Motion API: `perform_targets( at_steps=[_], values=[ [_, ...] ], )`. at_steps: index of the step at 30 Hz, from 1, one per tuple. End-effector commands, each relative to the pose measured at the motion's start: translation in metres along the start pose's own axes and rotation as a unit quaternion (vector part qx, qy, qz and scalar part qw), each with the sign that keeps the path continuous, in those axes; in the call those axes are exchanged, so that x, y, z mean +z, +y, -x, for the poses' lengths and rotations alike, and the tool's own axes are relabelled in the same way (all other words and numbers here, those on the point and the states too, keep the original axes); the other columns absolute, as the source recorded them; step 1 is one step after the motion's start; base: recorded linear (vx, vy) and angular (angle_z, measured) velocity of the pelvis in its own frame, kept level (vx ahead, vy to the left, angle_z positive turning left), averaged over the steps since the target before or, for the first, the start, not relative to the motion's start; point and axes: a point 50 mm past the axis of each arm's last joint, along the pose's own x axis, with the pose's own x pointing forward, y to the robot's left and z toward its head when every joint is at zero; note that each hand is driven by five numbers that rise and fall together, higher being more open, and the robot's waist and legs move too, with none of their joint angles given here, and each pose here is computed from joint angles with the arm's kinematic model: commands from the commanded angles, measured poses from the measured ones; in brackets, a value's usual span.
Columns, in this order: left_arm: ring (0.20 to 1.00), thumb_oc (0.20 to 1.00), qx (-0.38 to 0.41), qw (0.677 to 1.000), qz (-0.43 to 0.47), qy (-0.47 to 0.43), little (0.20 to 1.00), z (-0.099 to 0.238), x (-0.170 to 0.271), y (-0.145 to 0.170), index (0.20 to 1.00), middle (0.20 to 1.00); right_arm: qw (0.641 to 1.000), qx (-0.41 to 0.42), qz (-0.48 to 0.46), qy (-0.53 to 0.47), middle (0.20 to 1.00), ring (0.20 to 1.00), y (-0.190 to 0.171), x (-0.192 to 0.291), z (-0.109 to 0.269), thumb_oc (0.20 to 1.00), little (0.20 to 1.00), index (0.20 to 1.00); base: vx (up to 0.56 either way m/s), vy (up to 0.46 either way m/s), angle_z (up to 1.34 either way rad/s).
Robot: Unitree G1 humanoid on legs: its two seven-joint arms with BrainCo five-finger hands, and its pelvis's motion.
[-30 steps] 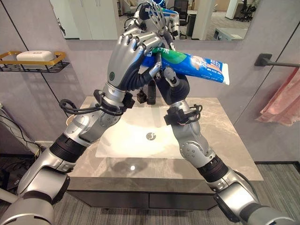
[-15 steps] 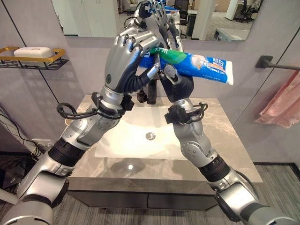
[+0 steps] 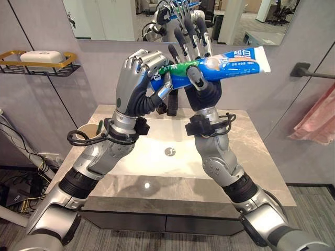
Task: Put brush and paste in cup on sink, flatten towel.
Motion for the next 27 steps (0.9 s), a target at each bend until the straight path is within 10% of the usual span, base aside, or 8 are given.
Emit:
perform_targets(
  at_steps=[1,21,25,27],
  values=[
    [0.200,0.200,0.020,1.000,-0.010,-0.007,0.200,-0.013,-0.006,0.013,0.200,0.200,0.990,0.037,-0.014,-0.135,1.000,1.000,0.020,0.047,-0.026,1.000,1.000,1.000,0.00,0.000,0.00],
    [0.200,0.200,0.016,0.999,0.020,0.030,0.200,0.005,-0.009,0.011,0.200,0.200,0.988,-0.018,0.004,-0.155,1.000,1.000,0.006,0.053,-0.020,1.000,1.000,1.000,0.00,0.000,0.00],
    [0.200,0.200,0.014,0.999,0.022,0.034,0.200,0.006,-0.009,0.009,0.200,0.200,0.988,-0.032,0.013,-0.153,0.796,0.796,0.002,0.053,-0.019,0.796,0.796,0.796,0.00,0.000,0.00],
    [0.200,0.200,0.014,0.999,0.021,0.036,0.200,0.007,-0.010,0.009,0.200,0.200,0.988,-0.038,0.013,-0.148,0.501,0.501,0.001,0.051,-0.017,0.501,0.501,0.501,0.00,0.000,0.00]
  ],
)
